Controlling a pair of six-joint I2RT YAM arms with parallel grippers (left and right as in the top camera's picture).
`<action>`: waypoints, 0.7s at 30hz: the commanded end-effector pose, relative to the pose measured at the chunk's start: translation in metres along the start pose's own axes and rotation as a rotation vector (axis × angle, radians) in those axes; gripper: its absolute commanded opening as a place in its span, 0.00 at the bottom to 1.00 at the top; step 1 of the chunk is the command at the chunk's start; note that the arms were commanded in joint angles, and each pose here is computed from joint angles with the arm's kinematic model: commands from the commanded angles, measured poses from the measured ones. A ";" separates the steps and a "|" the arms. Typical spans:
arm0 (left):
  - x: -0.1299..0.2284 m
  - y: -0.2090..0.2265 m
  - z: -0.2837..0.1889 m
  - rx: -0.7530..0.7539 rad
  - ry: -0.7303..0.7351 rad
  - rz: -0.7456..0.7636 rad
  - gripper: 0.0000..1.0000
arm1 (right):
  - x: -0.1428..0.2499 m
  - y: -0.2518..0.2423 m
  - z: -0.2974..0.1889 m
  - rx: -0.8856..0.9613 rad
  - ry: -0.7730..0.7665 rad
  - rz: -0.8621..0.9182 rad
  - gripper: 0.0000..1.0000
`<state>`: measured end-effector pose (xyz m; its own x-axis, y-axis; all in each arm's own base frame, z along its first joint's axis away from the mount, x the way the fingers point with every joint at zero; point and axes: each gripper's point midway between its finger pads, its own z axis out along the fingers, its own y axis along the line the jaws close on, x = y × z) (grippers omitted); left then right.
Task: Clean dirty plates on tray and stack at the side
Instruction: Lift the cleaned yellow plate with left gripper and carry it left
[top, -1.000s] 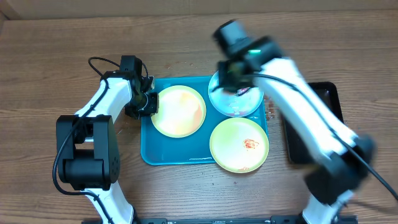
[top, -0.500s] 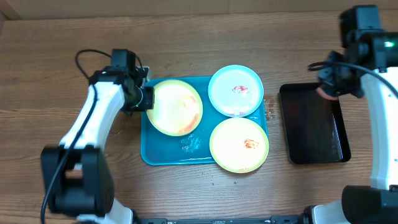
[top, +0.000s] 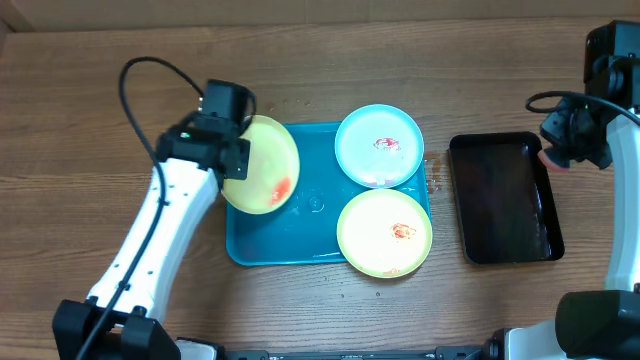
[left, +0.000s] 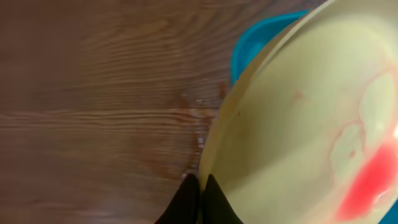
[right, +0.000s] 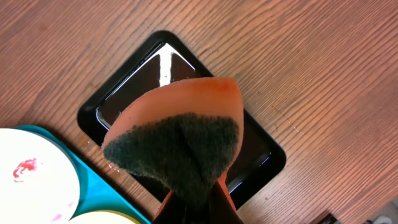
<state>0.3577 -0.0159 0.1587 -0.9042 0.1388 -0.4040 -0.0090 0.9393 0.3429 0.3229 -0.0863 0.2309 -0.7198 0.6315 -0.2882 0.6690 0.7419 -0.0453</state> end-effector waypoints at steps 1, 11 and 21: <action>-0.013 0.028 -0.028 -0.304 -0.106 -0.015 0.04 | -0.003 -0.001 0.001 0.006 -0.011 0.001 0.04; -0.037 0.008 -0.104 -0.646 -0.393 0.071 0.04 | -0.003 -0.001 0.001 0.007 -0.010 -0.007 0.04; -0.042 -0.009 -0.147 -0.769 -0.544 0.116 0.04 | -0.002 -0.001 0.001 0.008 -0.008 -0.007 0.04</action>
<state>0.3385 -0.0805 0.2722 -0.6468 0.5324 -0.5461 -0.2699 0.5099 0.8168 0.3233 -0.0864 0.2305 -0.7234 0.6272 -0.2888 0.6650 0.7454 -0.0468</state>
